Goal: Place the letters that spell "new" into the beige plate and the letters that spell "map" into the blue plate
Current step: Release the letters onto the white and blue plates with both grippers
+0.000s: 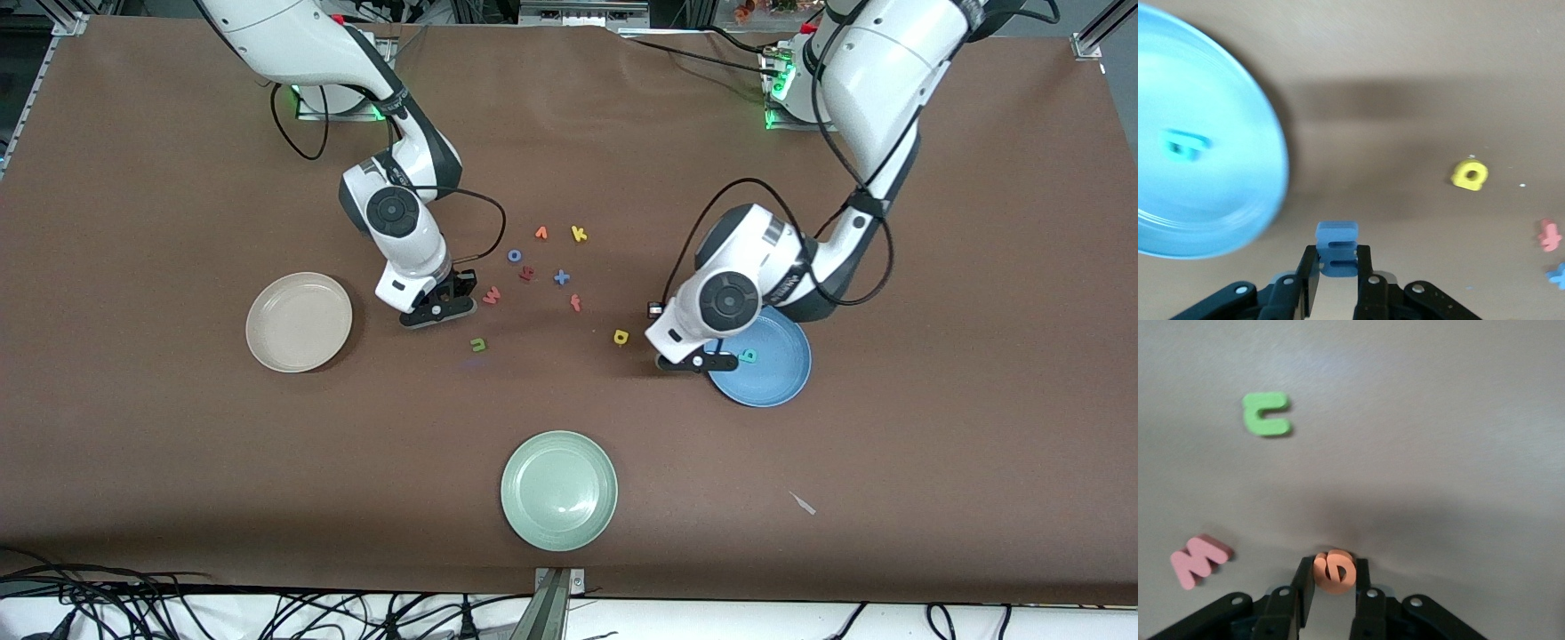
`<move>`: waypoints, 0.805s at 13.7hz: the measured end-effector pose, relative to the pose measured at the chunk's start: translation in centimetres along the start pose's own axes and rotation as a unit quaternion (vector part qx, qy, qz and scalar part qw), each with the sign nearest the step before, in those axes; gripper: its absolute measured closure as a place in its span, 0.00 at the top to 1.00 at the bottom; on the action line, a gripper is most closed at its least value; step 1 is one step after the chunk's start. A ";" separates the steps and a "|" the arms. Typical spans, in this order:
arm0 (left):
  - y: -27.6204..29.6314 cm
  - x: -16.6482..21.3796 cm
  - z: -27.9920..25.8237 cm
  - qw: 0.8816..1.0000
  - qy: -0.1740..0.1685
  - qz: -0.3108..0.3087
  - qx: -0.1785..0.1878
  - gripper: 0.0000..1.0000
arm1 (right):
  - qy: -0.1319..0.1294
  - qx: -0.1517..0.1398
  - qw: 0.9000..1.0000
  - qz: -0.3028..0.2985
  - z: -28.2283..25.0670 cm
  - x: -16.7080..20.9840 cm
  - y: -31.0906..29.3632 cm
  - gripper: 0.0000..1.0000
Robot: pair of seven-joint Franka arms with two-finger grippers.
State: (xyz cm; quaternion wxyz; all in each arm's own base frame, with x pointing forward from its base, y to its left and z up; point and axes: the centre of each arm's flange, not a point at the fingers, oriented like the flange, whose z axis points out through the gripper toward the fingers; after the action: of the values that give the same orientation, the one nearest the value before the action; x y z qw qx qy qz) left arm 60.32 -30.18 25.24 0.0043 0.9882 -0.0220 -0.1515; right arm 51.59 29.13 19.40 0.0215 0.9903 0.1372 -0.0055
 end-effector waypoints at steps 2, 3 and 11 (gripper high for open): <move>-4.5 1.6 -0.2 0.999 -0.006 0.041 -0.006 0.27 | -0.017 -0.018 1.000 -0.006 -3.1 1.7 2.1 0.29; -7.0 2.4 0.2 0.998 -0.009 0.058 -0.007 0.27 | -0.015 -0.024 0.999 -0.014 -4.8 2.4 3.7 0.29; -3.6 1.9 -0.8 0.997 0.002 0.078 -0.018 0.89 | -0.033 -0.020 0.996 -0.085 -8.3 1.9 20.9 0.29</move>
State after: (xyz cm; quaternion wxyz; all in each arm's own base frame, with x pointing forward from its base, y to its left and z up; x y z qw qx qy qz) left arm 62.53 -26.68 25.42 0.0338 0.9836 -0.0968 -0.1486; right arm 59.17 9.90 28.50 0.0449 0.9737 0.2202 -0.0374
